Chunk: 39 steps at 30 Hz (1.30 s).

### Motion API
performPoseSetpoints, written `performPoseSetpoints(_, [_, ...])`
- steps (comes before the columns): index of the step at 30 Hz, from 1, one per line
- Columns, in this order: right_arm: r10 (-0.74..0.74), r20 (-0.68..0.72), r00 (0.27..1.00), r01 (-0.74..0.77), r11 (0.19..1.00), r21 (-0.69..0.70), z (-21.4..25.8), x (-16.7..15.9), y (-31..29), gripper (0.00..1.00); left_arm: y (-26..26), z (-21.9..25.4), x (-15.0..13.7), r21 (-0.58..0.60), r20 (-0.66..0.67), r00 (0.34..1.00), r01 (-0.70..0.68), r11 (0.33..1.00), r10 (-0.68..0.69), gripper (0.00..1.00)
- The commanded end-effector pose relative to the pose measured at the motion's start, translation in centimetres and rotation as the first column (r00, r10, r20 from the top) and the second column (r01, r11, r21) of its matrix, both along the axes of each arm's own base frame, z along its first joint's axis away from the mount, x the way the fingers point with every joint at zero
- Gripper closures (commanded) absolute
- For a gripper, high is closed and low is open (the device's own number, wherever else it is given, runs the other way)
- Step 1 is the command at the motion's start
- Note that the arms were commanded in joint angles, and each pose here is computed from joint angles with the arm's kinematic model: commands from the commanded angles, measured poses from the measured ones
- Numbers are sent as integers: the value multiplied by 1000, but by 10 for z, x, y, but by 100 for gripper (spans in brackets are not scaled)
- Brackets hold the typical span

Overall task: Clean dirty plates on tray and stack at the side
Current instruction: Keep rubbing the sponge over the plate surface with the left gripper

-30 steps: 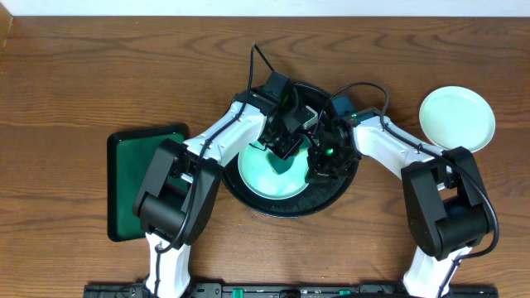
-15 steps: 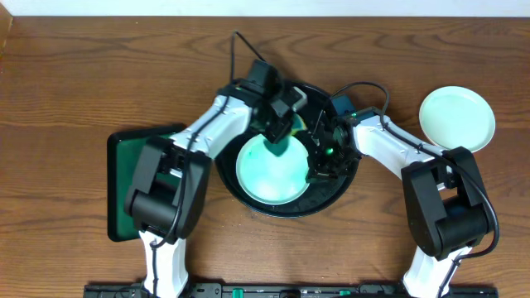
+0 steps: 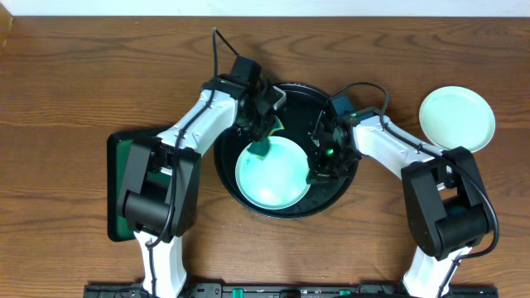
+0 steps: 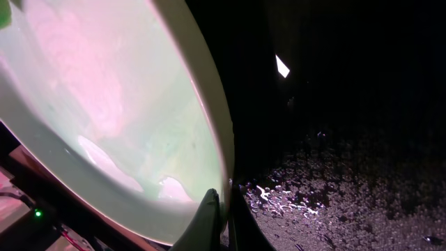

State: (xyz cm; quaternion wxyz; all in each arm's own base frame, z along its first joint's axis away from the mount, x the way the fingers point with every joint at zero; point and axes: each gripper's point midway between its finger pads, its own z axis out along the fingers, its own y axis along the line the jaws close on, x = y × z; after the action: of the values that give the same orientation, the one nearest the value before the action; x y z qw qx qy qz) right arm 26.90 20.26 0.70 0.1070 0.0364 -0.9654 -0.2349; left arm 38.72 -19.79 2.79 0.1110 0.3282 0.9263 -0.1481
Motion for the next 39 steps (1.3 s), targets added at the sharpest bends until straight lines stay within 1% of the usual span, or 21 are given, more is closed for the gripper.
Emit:
performPoseSetpoints(1, [53,-35,998,-55,996,-74,-17,-18,-13,99,30,-39,-29,173,-75,997,0,985,13,93])
performPoseSetpoints(5, [63,-34,997,-65,995,-72,-17,-18,-14,99,39,-55,-48,192,-132,991,1,981,25,93])
performPoseSetpoints(7, [64,-32,997,-67,995,-71,-17,-18,-14,99,45,-61,-60,205,-169,984,-28,978,63,93])
performPoseSetpoints(12, [64,-32,997,-66,995,-71,-17,-18,-14,99,52,-67,-75,232,-230,961,-99,968,154,93])
performPoseSetpoints(16, [64,-33,997,-66,995,-71,-17,-18,-14,99,61,-68,-79,296,-235,937,-184,937,258,93])
performPoseSetpoints(21, [104,-1,995,-104,989,-101,-17,-13,-18,99,61,-68,-80,300,-237,934,-192,934,268,93])
performPoseSetpoints(23, [107,20,994,-104,986,-131,-15,-6,-22,99,61,-68,-82,302,-243,931,-196,933,274,93])
performPoseSetpoints(26, [105,58,993,-97,987,-131,-8,8,-19,99,61,-67,-84,302,-252,928,-193,934,274,93])
performPoseSetpoints(29, [94,100,991,-82,989,-120,-1,22,-13,99,61,-59,-82,296,-243,931,-196,935,272,93])
performPoseSetpoints(32, [74,127,989,-60,992,-111,2,31,-9,99,58,-38,-74,275,-205,941,-209,938,269,92])
performPoseSetpoints(37, [58,136,989,-43,993,-107,2,35,-7,99,56,0,-68,227,-136,953,-235,945,269,92])
performPoseSetpoints(39, [58,138,989,-43,993,-107,2,35,-7,99,56,11,-68,214,-119,952,-253,943,282,90])
